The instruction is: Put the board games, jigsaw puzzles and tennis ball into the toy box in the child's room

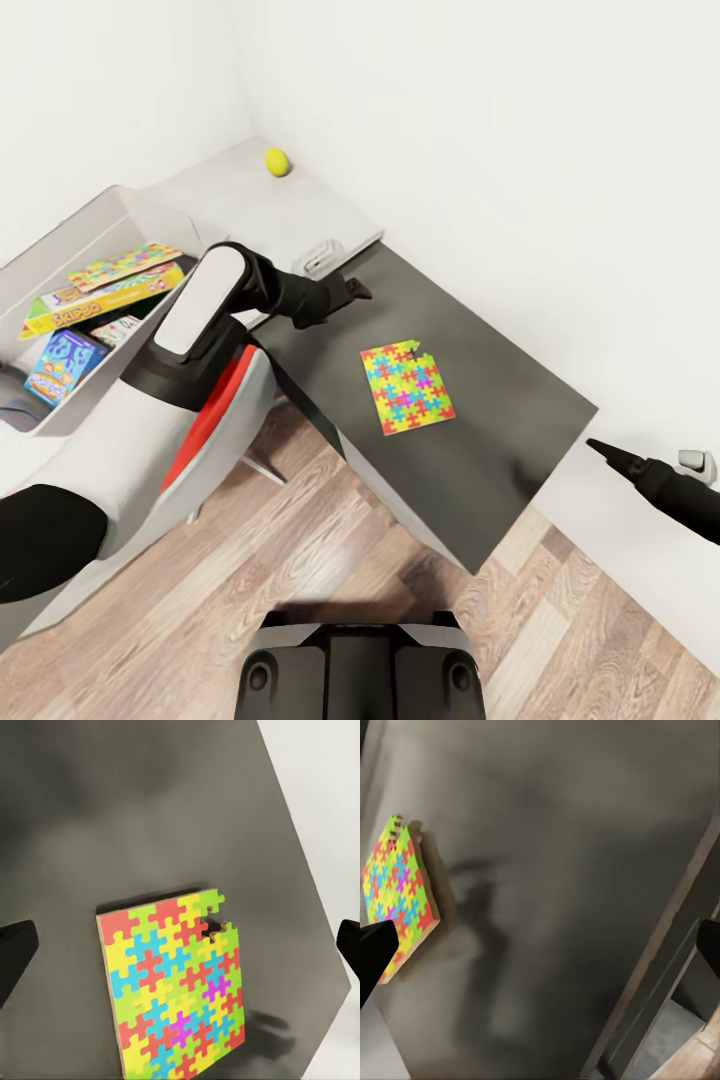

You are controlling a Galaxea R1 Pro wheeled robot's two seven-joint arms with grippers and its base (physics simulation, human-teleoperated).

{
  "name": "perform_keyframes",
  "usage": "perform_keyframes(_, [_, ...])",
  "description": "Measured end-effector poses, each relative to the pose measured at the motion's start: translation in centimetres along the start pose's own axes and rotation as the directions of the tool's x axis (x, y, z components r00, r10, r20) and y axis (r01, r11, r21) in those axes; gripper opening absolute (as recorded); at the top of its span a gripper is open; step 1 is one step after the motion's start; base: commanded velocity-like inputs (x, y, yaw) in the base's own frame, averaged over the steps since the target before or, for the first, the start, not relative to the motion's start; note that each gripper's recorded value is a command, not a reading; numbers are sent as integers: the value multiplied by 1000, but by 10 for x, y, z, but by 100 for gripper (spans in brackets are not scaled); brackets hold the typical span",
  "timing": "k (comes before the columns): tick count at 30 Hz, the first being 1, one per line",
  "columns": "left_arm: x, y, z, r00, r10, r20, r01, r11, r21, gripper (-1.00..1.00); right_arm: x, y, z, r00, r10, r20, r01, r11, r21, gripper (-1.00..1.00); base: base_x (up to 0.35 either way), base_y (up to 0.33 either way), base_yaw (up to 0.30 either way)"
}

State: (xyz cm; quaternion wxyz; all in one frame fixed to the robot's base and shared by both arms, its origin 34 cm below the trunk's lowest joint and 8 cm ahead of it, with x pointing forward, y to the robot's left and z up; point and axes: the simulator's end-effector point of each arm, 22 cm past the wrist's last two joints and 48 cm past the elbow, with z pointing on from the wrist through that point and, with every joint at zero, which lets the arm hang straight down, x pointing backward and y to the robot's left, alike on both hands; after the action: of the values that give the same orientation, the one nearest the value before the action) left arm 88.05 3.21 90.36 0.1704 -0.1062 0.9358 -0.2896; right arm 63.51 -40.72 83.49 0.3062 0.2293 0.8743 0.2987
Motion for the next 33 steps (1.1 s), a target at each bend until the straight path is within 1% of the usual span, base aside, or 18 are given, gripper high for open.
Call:
perform_keyframes(5, [6,-1,4,1000,14,-12,-14,1000,-7,100,0,0,0,1000,0,-1,0,1000,-1,100,12,50,0])
perform_keyframes(14, [10,0,7,1000,22,-23,-22,1000,-15,100,0,1,0,1000,1,-1,-1,1000,-3,100,4,17,-32])
perform_keyframes(27, [15,10,17,999,-2,-49,1,1000,-23,100,0,8,-1,1000,-1,-2,1,999,-37,100,1,3,-184])
perform_keyframes(33, [14,15,19,999,-9,-51,8,1000,-28,100,0,10,-1,1000,-1,-2,1,999,-46,100,0,1,-98])
